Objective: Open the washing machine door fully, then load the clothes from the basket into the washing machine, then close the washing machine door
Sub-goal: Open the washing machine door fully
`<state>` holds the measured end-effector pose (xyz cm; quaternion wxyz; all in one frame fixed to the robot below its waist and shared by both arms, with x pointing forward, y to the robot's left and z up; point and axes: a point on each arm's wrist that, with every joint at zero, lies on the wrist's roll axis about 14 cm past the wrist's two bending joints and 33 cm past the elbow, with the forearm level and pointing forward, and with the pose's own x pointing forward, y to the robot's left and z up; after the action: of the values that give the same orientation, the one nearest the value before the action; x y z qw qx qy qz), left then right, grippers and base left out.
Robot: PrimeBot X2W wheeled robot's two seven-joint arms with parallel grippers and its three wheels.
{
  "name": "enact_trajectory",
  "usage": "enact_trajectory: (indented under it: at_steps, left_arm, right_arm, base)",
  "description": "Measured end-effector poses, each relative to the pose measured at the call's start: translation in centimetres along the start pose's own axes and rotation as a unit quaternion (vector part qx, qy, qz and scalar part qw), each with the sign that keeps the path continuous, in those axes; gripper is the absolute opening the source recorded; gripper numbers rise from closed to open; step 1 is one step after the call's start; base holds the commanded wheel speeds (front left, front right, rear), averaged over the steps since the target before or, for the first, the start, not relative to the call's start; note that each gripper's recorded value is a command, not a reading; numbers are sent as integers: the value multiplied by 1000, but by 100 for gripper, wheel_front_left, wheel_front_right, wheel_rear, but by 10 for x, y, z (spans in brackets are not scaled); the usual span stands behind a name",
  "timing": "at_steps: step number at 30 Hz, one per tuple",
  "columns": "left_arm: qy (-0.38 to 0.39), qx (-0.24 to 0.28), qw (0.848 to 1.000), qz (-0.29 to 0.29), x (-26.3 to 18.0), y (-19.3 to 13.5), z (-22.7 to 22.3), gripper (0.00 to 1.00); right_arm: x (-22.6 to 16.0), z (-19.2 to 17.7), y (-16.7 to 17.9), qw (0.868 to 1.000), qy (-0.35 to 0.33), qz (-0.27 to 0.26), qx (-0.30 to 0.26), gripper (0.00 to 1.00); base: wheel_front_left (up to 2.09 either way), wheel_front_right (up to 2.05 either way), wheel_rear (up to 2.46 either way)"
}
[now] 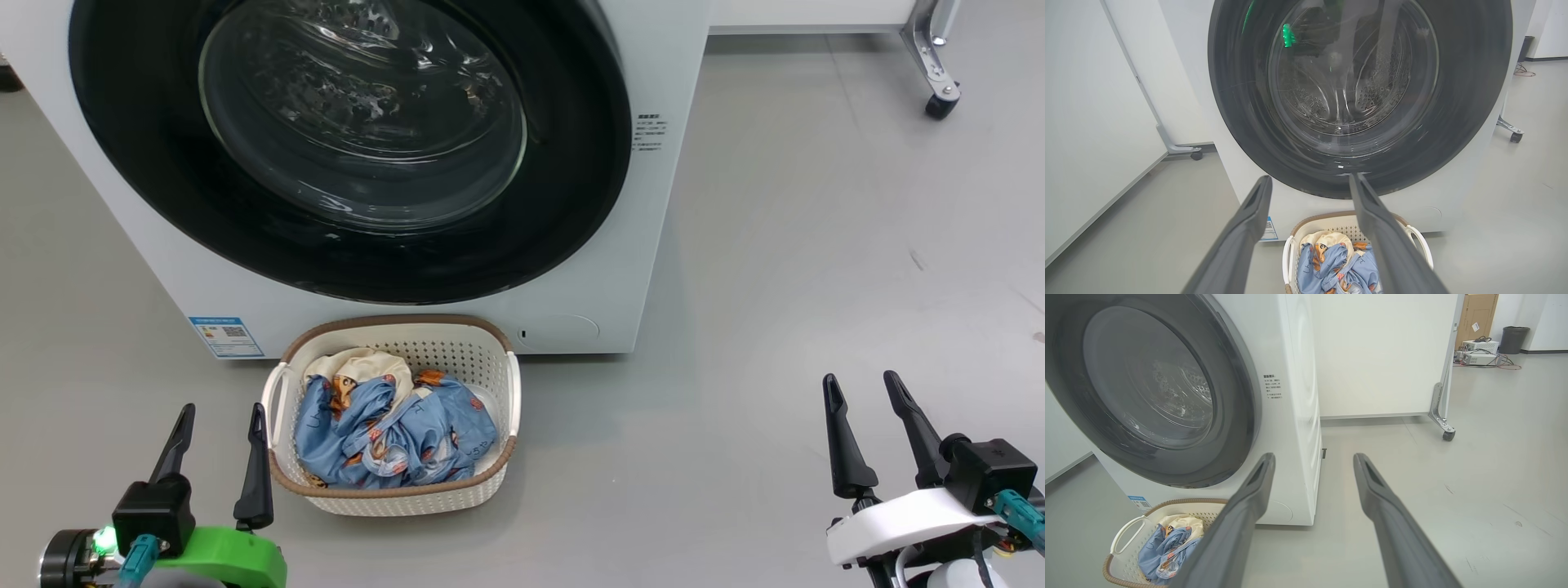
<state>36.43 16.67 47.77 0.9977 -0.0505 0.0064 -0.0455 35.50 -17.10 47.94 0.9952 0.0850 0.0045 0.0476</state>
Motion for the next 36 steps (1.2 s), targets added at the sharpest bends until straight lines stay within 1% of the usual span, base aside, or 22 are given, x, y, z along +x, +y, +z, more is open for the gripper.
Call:
enact_trajectory:
  at_steps: [16, 35, 36]
  left_arm:
    - [3, -3, 1000, -1, 2, -1, -2, 100]
    - [-3, -8, 1000, -2, 5, -2, 1, 100]
    - [-4, -8, 1000, -2, 4, -2, 2, 100]
  right_arm:
    - [5, -1, 0, 1000, 1, 1, 0, 100]
    - [6, 2, 0, 1000, -3, 1, 0, 100]
    - [6, 2, 0, 1000, -3, 0, 0, 82]
  base:
    - [44, 44, -89]
    - [7, 7, -14]
    - [0, 0, 0]
